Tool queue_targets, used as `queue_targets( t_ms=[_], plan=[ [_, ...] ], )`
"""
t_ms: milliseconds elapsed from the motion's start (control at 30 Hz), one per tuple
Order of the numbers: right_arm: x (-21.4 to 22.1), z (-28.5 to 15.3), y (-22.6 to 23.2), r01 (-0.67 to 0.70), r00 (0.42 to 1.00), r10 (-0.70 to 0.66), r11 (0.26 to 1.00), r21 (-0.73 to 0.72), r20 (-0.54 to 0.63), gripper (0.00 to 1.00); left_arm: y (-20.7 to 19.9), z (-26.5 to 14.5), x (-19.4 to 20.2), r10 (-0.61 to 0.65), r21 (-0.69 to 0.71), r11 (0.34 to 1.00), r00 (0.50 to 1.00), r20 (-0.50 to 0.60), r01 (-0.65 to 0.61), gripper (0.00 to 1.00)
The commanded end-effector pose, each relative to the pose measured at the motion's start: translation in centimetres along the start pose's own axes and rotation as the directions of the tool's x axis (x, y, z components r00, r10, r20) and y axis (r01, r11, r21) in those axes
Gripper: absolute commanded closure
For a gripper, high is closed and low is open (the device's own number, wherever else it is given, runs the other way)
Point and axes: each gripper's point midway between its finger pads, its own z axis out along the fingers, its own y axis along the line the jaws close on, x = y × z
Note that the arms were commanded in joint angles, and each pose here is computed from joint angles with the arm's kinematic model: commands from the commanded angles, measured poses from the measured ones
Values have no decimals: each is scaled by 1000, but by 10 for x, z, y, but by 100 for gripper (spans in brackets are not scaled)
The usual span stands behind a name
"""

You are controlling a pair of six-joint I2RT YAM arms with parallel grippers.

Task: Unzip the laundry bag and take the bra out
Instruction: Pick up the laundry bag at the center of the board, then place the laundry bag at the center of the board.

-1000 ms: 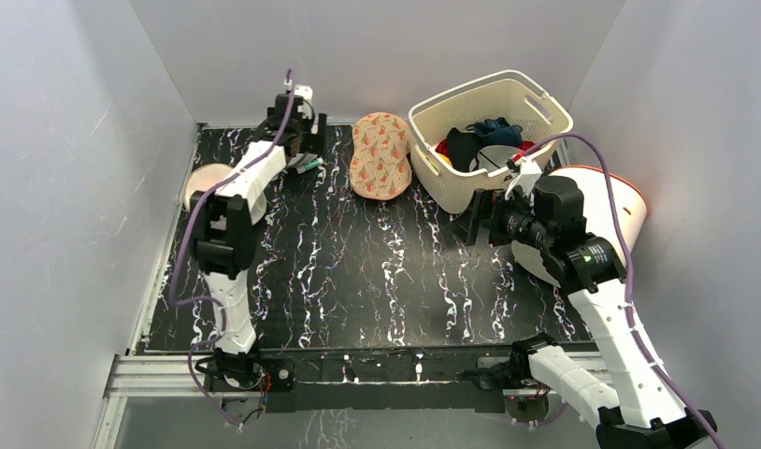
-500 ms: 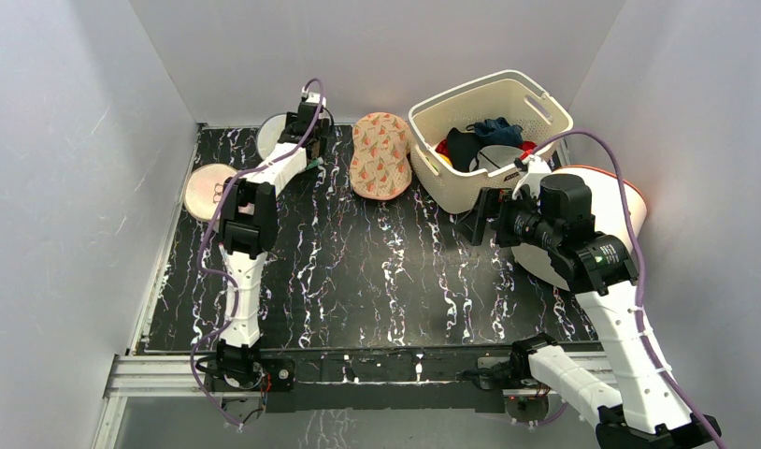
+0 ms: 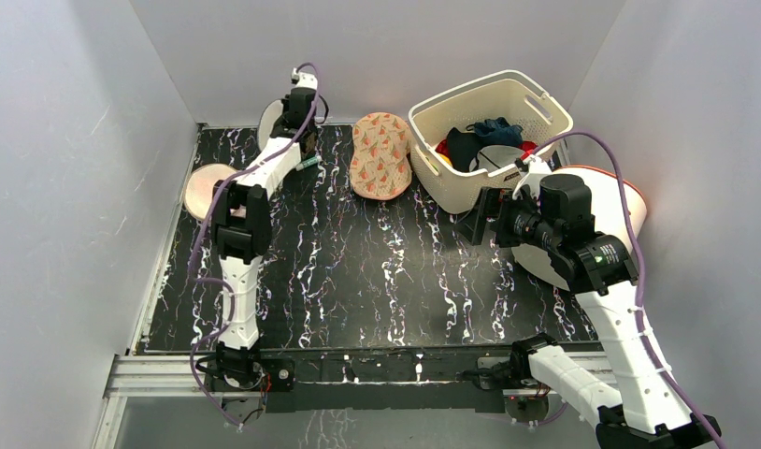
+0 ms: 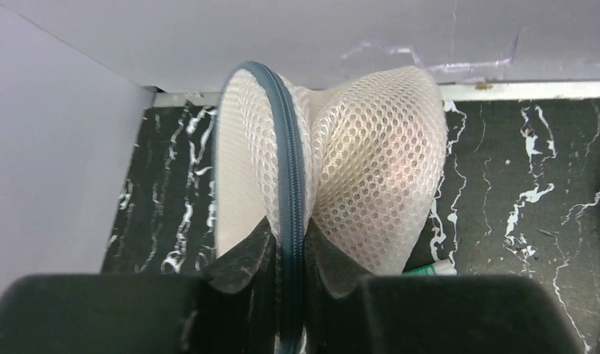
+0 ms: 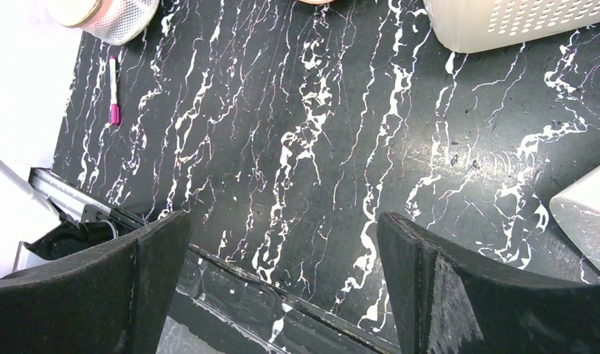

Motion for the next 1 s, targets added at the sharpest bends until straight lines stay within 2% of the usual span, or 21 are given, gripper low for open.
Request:
queue_targets(
  t_ms=[0,100,200,333,433,667,967],
  plan=[
    [-16,-3,7,14,997,-12,999,-30,70,2,72,-68,-94,-144,-59,986,974,176,156,88],
    [-15,0,8,16,998,-14,999,-42,69,2,87,-92,-103,-176,-42,981,966,187,187,91],
    [-15,4,7,27,997,-24,999,-45,71,2,98,-122,-104,-201,-6,979,966,161,204,98],
    [-12,13,3,37,997,-34,998,-46,67,2,96,-170,-80,-215,78,975,971,104,208,100],
    [-13,22,4,39,997,-35,997,-67,63,2,79,-204,-50,-202,190,964,977,70,186,100],
    [-8,35,5,35,999,-32,995,-94,33,2,53,-256,35,-55,296,952,995,-86,79,100],
    [5,40,0,17,1000,-17,996,-90,4,2,20,-299,73,173,306,942,980,-103,-134,100]
  ],
)
